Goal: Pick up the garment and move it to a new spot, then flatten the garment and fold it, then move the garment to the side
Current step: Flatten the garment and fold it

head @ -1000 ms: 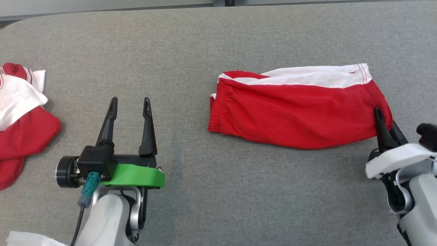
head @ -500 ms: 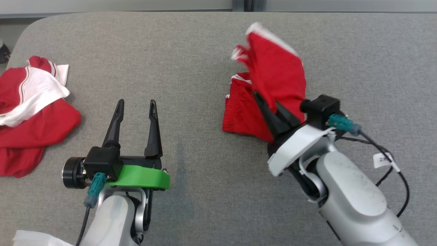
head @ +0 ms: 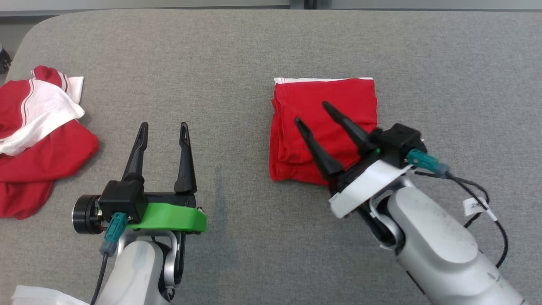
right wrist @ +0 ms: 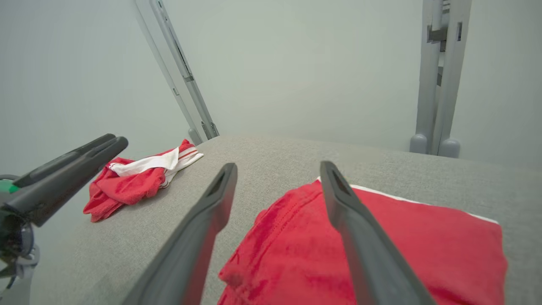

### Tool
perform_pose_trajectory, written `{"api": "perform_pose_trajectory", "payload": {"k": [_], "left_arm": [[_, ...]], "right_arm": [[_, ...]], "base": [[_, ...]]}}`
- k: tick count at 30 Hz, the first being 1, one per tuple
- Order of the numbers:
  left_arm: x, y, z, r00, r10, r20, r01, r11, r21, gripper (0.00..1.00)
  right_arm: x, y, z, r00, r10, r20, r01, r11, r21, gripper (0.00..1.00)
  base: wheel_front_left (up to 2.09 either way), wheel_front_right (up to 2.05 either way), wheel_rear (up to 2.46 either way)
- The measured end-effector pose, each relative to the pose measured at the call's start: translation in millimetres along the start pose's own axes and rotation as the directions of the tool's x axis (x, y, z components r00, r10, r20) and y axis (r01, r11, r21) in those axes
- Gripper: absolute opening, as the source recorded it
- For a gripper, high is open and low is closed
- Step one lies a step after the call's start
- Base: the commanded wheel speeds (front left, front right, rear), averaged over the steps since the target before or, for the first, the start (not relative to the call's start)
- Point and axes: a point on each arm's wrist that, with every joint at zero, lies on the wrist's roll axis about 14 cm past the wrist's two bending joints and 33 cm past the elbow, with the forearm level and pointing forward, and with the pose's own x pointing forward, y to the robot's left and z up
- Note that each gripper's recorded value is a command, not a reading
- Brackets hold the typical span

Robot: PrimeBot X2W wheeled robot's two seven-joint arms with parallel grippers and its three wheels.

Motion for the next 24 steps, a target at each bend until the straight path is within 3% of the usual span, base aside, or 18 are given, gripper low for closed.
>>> {"api": "perform_pose_trajectory", "payload": {"k": [5,12,16,24], "left_arm": [[-1,0,3,1.0,0.0,0.008,0.0,1.0,0.013,1.0],[-8,-1,3,1.0,-0.018,0.003,0.018,0.999,0.049,1.0],[-18,1,2,1.0,-0.024,-0.007,0.025,0.997,0.069,1.0],[-45,2,-1,0.998,-0.037,-0.045,0.04,0.995,0.086,1.0]], "right_arm": [[-31,-52,34,0.983,-0.154,0.1,0.16,0.986,-0.053,1.0],[-109,-111,56,0.912,-0.38,0.154,0.402,0.904,-0.148,1.0],[-144,-119,61,0.874,-0.462,0.149,0.482,0.86,-0.166,1.0],[-186,-100,65,0.841,-0.524,0.139,0.541,0.827,-0.153,1.0]], "base": [[0.0,0.0,0.0],[0.0,0.0,0.0],[0.0,0.0,0.0],[0.0,0.0,0.0]]}}
